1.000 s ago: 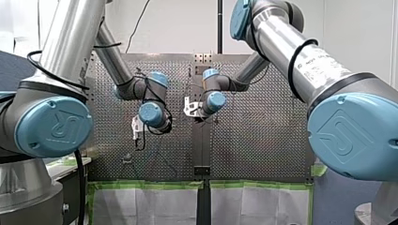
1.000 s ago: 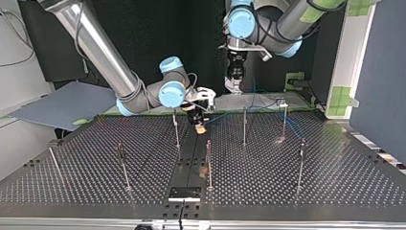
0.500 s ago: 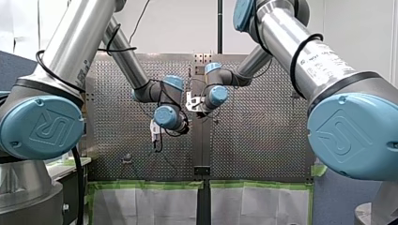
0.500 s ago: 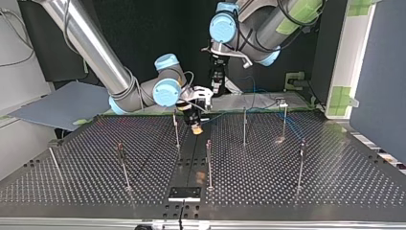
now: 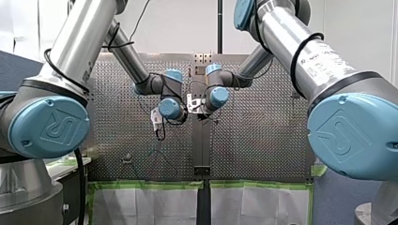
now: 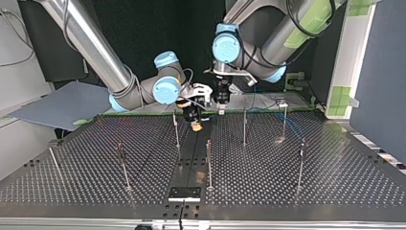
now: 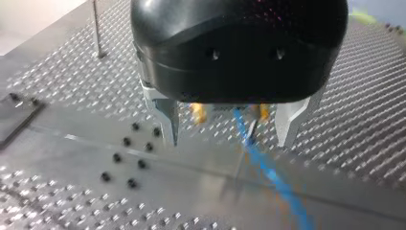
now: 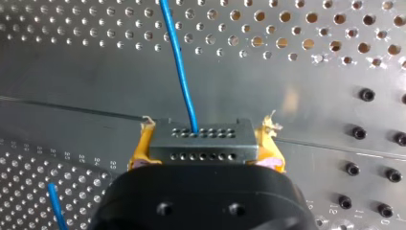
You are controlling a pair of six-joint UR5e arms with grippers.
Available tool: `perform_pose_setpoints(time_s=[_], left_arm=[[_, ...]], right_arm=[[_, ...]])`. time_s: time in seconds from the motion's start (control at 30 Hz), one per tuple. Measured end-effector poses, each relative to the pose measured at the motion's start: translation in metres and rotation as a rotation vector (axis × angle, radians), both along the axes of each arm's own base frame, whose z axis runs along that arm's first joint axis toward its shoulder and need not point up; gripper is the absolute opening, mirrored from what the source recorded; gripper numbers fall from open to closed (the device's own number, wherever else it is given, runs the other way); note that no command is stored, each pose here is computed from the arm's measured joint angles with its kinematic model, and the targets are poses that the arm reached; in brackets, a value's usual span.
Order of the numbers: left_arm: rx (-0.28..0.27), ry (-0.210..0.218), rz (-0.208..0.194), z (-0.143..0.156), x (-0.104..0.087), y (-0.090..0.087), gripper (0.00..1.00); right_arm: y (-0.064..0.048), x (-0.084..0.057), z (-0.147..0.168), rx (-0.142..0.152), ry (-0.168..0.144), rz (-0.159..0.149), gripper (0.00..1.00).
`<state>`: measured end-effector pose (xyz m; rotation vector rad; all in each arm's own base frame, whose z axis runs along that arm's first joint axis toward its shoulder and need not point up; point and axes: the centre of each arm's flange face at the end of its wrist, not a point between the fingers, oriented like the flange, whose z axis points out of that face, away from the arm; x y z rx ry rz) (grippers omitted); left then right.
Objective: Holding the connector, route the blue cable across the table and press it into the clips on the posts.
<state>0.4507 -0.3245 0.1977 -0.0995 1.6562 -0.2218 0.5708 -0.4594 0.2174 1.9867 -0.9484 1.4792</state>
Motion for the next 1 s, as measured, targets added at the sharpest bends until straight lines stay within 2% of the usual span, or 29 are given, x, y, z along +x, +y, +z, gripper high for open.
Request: perform_pose_setpoints(time_s=[0.27,0.6,1.0], left_arm=[[-0.010,-0.003,0.021,0.005,0.012,0.009,1.00],[0.001,0.032,-0.013,-0.016,0.013,0.004,1.00],[-0.032,0.024,0.036,-0.034,0.050,0.010,1.00]], right_arm=[[-0.003,-0.004,0.011,-0.011,-0.010,-0.007,0.00],[-0.006,-0.007,0.016,-0.017,-0.016,-0.010,0.00],[-0.004,-0.005,0.015,-0.017,-0.017,-0.005,0.00]])
